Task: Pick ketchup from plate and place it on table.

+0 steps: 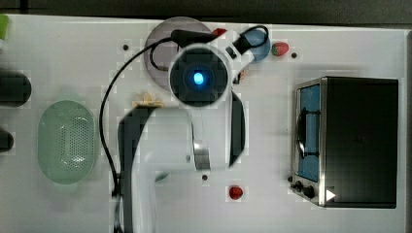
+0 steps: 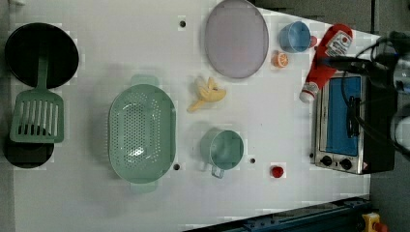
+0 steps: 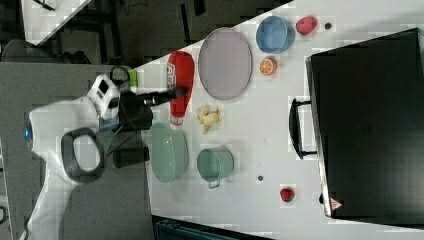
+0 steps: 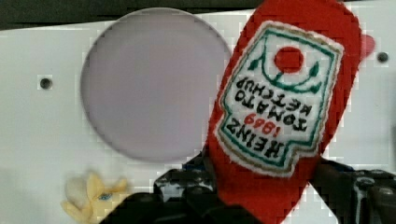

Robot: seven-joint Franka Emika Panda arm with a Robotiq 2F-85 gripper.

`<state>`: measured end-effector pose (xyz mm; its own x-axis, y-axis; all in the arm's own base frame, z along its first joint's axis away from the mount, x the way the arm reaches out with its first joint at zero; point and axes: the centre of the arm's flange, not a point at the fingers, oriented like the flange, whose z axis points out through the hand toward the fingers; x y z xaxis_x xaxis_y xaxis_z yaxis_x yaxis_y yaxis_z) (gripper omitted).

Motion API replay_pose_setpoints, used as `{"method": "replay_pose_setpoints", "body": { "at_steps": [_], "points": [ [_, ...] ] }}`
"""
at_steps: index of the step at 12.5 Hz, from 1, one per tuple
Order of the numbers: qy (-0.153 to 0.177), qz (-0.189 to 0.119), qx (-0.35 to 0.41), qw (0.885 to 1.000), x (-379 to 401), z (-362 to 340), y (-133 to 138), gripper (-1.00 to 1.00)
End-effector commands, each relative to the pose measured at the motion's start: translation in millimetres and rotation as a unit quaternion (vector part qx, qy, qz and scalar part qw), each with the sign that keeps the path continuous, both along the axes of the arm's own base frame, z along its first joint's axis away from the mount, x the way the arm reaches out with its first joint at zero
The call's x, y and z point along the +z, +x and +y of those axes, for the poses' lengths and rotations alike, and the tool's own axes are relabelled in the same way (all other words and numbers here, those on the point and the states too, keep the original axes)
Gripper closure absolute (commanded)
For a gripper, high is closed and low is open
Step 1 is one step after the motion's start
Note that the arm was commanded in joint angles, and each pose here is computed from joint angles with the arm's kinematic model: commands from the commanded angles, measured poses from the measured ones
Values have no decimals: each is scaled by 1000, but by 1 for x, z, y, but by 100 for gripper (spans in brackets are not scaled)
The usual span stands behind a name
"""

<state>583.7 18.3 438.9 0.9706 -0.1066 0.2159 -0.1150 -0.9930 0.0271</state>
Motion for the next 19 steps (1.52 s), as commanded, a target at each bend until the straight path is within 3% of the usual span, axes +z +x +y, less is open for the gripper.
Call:
{"method": "replay_pose_setpoints", "body": {
  "at_steps": [1,5,10,11,14,19],
  "points": [
    [2,91,-34,995,-75,-28,-32,-23],
    [28,143,-124,982,-125,-48,-62,-23],
    [31,153,-130,979,-182,-52,-63,-23],
    [31,153,-130,979,-192,-53,-63,-31],
    [32,153,-130,979,-216,-52,-65,-100],
    [38,105,-161,981,-173,-55,-55,-100]
  ]
}}
